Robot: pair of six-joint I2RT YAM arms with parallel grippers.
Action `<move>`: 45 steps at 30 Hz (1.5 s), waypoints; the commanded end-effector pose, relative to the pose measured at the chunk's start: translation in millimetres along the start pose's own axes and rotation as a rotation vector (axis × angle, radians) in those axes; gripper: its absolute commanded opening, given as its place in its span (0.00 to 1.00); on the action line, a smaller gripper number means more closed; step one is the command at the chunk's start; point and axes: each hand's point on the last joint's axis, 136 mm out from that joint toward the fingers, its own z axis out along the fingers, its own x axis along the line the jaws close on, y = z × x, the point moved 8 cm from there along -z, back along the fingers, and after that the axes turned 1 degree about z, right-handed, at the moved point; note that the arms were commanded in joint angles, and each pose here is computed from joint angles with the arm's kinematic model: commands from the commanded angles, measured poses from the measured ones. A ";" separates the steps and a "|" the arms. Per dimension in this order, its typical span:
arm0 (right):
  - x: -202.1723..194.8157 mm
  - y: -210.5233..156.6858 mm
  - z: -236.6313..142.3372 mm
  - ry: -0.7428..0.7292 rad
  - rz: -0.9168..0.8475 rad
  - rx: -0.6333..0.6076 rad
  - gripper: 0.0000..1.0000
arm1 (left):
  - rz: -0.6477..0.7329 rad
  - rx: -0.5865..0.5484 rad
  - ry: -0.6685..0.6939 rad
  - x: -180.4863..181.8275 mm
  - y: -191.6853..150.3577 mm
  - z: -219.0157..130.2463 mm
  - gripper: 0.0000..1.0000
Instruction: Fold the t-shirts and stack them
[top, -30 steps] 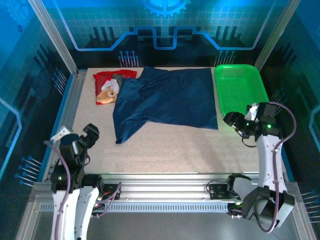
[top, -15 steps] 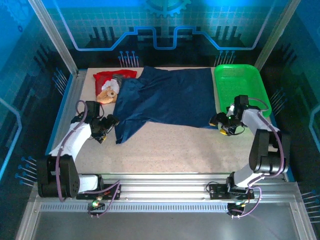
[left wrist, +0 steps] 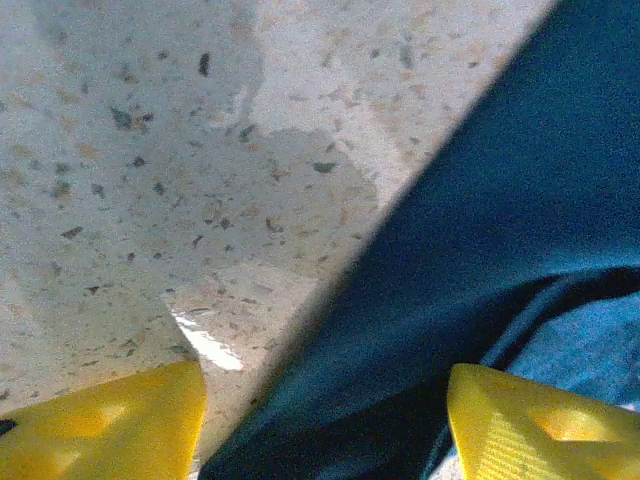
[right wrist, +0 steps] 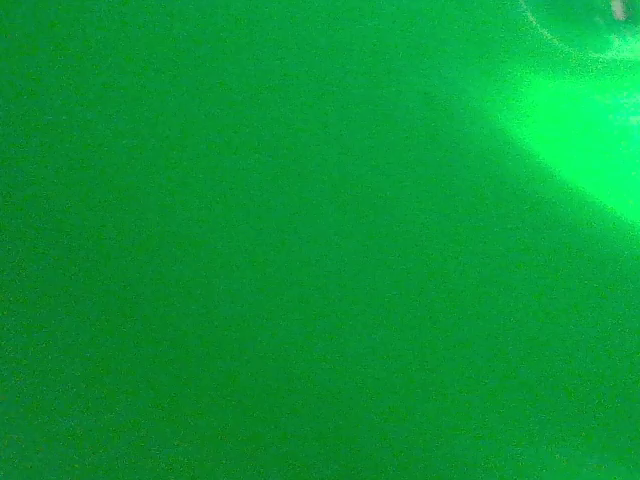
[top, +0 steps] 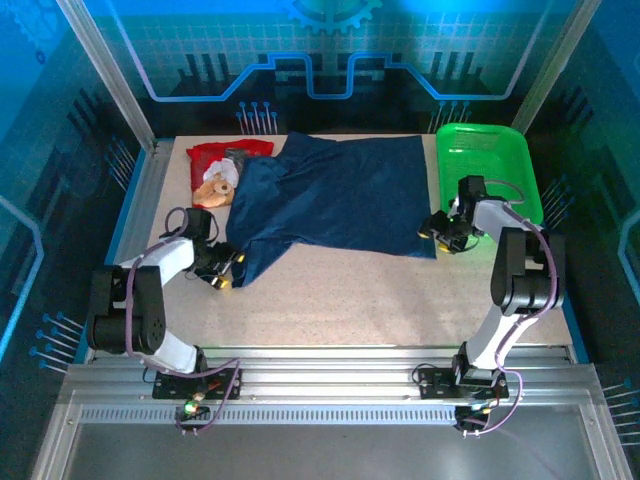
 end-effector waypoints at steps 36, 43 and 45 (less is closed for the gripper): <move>13.3 -42.7 9.2 -0.174 0.002 -0.021 0.62 | 0.021 0.029 -0.108 2.5 -3.1 9.8 0.12; 7.2 -42.0 15.0 -0.190 0.000 -0.003 0.62 | -0.006 -0.015 -0.187 1.2 -13.4 -22.2 0.32; 5.5 -40.1 16.9 -0.187 0.004 0.000 0.62 | -0.011 -0.008 -0.218 -1.0 -16.2 -26.7 0.37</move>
